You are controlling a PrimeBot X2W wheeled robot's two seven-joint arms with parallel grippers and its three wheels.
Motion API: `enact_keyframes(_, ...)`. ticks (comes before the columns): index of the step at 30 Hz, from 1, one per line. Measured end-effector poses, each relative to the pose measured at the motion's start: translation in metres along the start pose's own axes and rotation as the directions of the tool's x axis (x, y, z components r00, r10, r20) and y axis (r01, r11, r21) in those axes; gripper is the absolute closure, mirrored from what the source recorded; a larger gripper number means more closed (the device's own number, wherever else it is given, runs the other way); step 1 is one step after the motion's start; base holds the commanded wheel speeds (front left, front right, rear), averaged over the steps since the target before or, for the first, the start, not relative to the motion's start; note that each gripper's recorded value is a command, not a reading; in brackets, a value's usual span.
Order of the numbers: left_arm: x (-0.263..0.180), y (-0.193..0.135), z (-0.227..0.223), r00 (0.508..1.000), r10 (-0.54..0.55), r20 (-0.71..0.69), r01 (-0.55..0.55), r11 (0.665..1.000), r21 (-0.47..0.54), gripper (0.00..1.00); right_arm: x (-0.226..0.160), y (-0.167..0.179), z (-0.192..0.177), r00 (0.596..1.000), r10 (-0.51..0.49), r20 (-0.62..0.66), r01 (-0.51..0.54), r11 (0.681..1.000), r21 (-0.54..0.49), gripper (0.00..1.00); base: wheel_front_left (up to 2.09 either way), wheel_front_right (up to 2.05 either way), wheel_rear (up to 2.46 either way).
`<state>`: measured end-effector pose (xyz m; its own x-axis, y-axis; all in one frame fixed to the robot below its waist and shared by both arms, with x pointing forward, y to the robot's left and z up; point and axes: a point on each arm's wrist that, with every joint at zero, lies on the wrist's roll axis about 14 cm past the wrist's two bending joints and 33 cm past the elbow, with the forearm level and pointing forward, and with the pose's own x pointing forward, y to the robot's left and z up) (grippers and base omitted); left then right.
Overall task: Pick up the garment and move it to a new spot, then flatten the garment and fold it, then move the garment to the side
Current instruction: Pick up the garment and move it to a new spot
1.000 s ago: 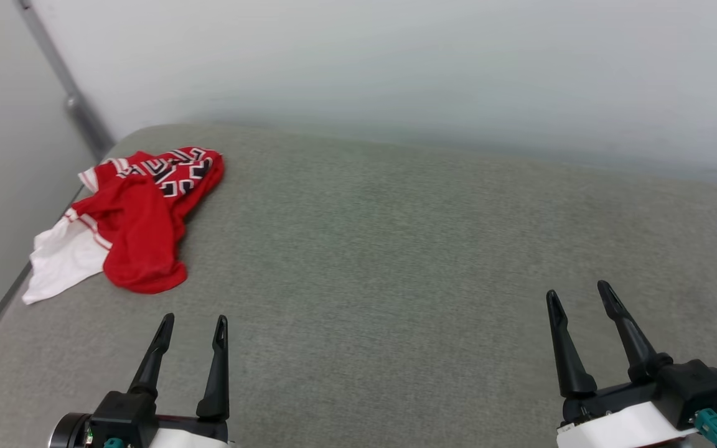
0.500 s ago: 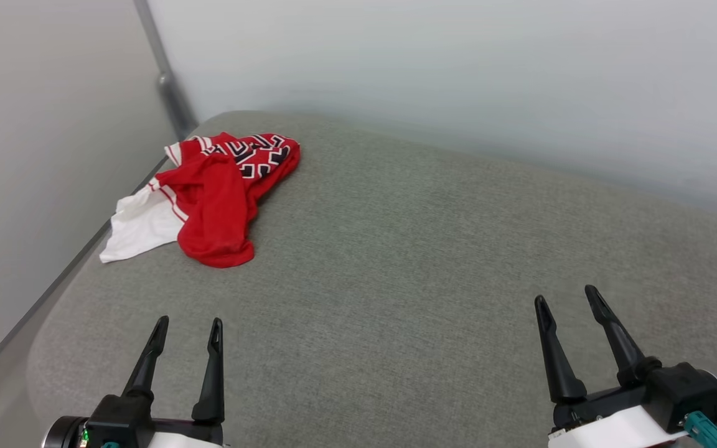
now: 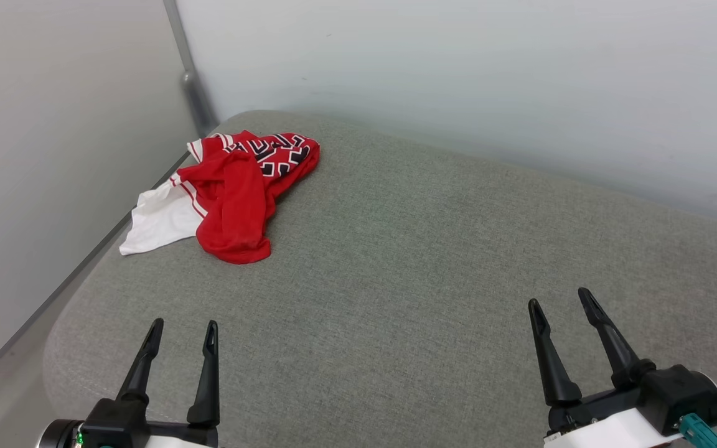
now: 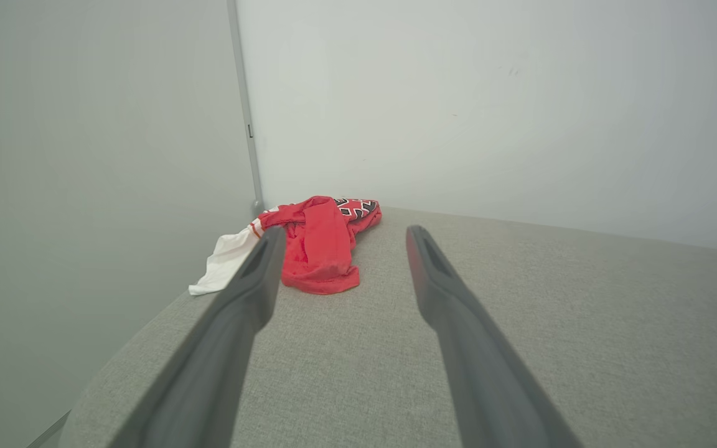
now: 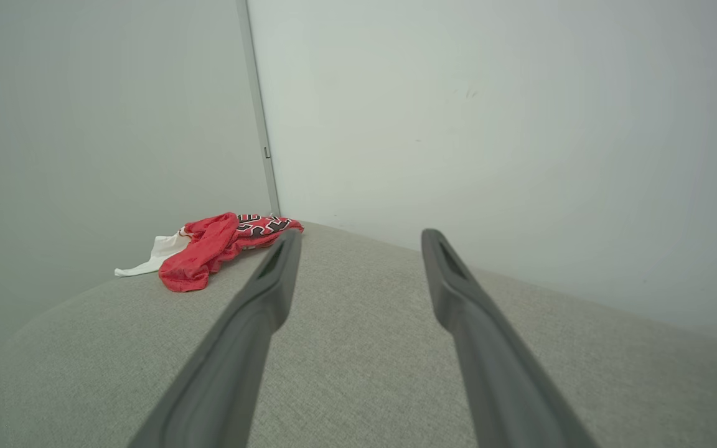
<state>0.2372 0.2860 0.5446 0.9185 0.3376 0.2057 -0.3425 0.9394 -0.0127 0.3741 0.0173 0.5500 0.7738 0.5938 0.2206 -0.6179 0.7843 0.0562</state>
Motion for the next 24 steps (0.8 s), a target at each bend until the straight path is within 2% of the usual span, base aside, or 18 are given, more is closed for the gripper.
enact_keyframes(12,0.019,-0.003,-0.009,1.000,0.000,-0.029,0.000,1.000,-0.029,0.00,0.004,-0.009,-0.011,1.000,-0.012,-0.018,0.012,1.000,-0.009,0.00,0.00,0.00,0.00)
enact_keyframes(17,0.055,-0.001,-0.017,0.999,0.001,-0.041,-0.003,1.000,-0.031,0.00,0.012,-0.019,-0.025,0.999,-0.019,-0.038,0.018,1.000,-0.024,0.00,0.00,0.00,0.00)
enact_keyframes(24,0.128,-0.001,-0.044,0.989,-0.099,-0.110,0.104,0.994,0.043,0.00,0.020,-0.046,-0.054,0.994,-0.065,-0.082,0.063,0.997,-0.036,0.00,0.00,0.00,0.00)
